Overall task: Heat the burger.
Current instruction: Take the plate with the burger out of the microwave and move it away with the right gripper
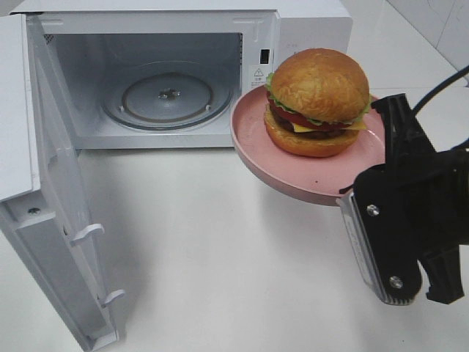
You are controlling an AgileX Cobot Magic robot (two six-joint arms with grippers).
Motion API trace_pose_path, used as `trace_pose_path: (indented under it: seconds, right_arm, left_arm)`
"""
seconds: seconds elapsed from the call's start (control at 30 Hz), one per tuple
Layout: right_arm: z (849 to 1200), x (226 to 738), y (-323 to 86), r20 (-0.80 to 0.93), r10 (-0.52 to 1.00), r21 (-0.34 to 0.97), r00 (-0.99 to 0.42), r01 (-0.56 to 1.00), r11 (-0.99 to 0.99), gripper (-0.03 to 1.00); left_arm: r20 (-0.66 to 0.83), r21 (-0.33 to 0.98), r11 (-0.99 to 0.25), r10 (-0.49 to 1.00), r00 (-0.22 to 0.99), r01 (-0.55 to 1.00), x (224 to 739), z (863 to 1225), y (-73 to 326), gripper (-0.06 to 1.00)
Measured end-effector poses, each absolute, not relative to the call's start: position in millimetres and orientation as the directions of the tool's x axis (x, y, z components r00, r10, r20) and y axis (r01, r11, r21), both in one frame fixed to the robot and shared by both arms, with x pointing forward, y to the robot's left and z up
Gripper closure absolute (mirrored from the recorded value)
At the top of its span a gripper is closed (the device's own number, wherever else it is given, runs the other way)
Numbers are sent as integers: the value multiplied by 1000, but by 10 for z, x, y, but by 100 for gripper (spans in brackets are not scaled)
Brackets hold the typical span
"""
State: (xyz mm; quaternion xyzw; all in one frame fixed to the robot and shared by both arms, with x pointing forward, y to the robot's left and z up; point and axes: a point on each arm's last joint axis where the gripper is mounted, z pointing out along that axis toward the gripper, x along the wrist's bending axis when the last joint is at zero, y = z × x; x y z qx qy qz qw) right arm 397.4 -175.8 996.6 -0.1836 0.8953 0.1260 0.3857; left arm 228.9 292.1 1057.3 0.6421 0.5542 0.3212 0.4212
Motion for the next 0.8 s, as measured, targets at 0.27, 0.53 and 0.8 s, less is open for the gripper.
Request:
trace_pose_path:
  seconds: [0.27, 0.53, 0.8]
  right_arm:
    - [10007, 3821, -1973, -733, -178, 80, -656, -343, 936, 87]
    - [10021, 3695, -2159, -724, -113, 85, -680, -251, 964, 87]
    - [10012, 3621, -2309, -690, -36, 76, -723, -122, 990, 87]
  left_arm:
    - [-54, 897, -31, 982, 179, 441, 2289, 10573, 2921, -3]
    - [-54, 897, -31, 982, 179, 441, 2289, 10573, 2921, -3]
    - [-54, 897, -31, 982, 179, 441, 2289, 10573, 2921, -3]
